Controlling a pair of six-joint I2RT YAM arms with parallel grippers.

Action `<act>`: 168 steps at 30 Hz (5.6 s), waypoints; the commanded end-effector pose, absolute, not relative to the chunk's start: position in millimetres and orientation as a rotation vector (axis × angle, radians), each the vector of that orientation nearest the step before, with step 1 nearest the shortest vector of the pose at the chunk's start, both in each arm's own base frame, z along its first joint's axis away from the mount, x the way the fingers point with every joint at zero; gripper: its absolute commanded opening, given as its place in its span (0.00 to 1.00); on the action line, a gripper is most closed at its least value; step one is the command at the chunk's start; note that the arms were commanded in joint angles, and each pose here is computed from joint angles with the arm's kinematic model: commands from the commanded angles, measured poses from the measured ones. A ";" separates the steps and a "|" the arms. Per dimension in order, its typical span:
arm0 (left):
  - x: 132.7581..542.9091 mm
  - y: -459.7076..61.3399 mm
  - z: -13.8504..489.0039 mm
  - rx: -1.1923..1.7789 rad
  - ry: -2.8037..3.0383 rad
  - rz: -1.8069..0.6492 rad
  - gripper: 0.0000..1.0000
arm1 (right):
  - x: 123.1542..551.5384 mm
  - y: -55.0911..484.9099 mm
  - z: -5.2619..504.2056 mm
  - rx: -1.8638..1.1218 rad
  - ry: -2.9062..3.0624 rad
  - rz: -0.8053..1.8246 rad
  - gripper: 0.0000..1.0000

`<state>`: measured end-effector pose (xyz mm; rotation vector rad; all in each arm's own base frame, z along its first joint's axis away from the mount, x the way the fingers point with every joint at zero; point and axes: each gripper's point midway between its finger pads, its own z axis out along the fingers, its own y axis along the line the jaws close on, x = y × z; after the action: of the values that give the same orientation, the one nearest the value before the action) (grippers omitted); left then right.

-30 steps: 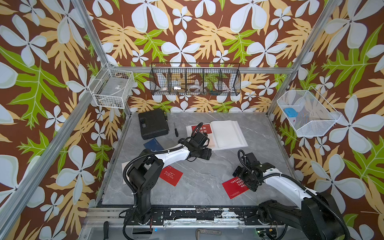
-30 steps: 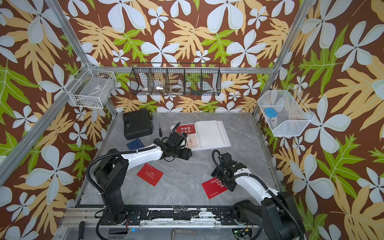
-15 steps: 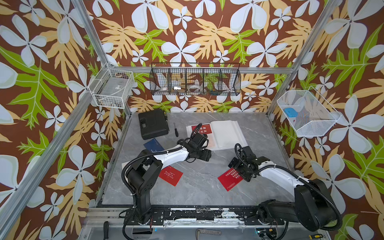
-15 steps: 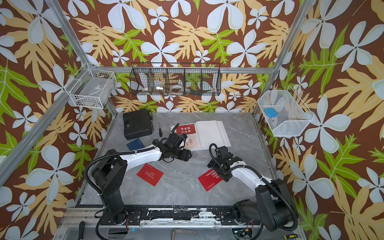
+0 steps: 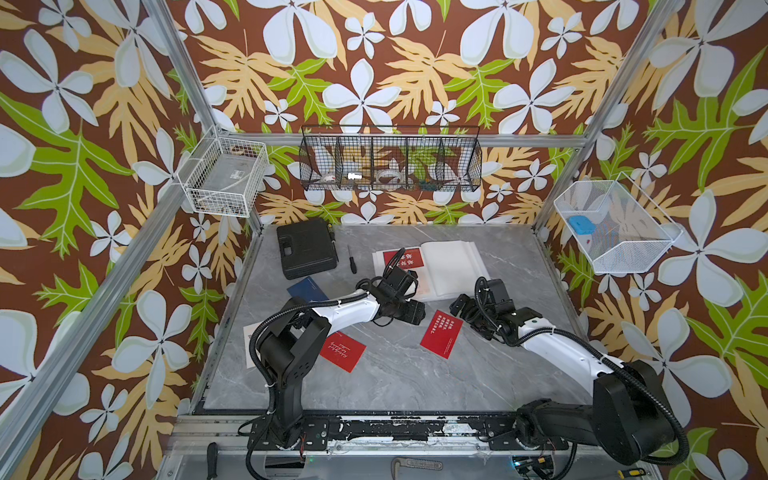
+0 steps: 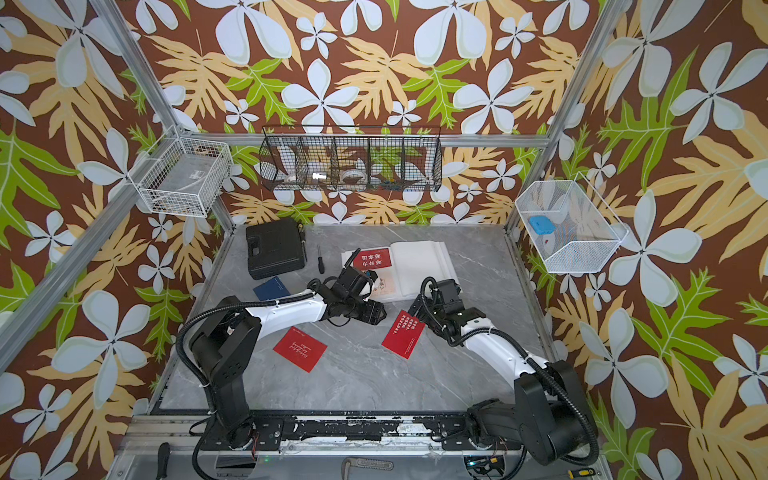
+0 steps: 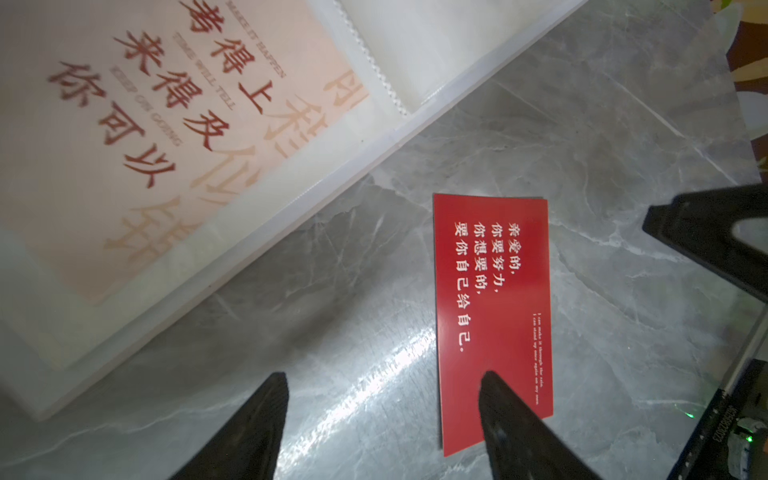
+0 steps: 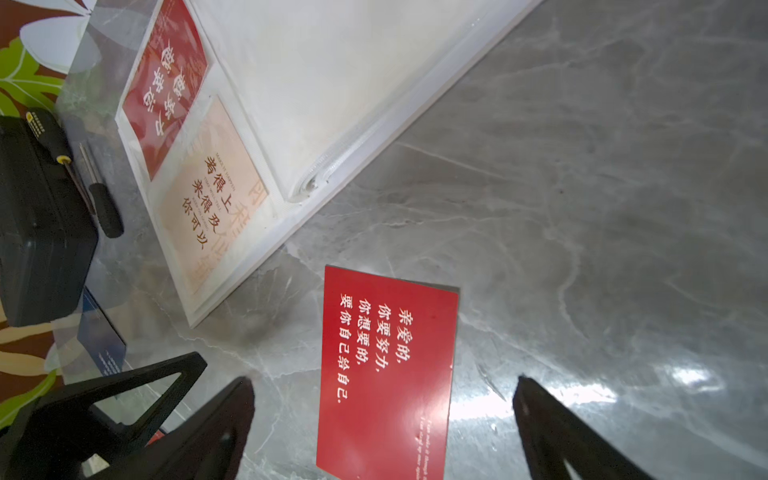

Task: Place the photos into the photo albums
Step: Move the photo to the center of the board, then pick up the photo at the center of the board.

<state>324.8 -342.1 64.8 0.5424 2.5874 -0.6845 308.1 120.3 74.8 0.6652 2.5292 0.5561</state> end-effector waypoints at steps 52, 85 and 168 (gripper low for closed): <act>261.0 -389.8 48.4 0.737 2.633 -0.845 0.64 | 300.1 117.4 21.9 0.478 2.534 0.729 0.94; 249.4 -399.1 42.6 0.817 2.615 -0.820 0.64 | 286.7 123.6 7.3 0.449 2.612 0.772 0.95; 364.3 -351.6 206.0 0.158 2.306 -1.016 0.72 | 324.8 146.9 138.7 0.384 2.182 1.070 0.00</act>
<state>351.4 -347.8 180.1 0.2594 2.3742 -0.9407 309.4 154.0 118.5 0.2965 2.2684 1.0823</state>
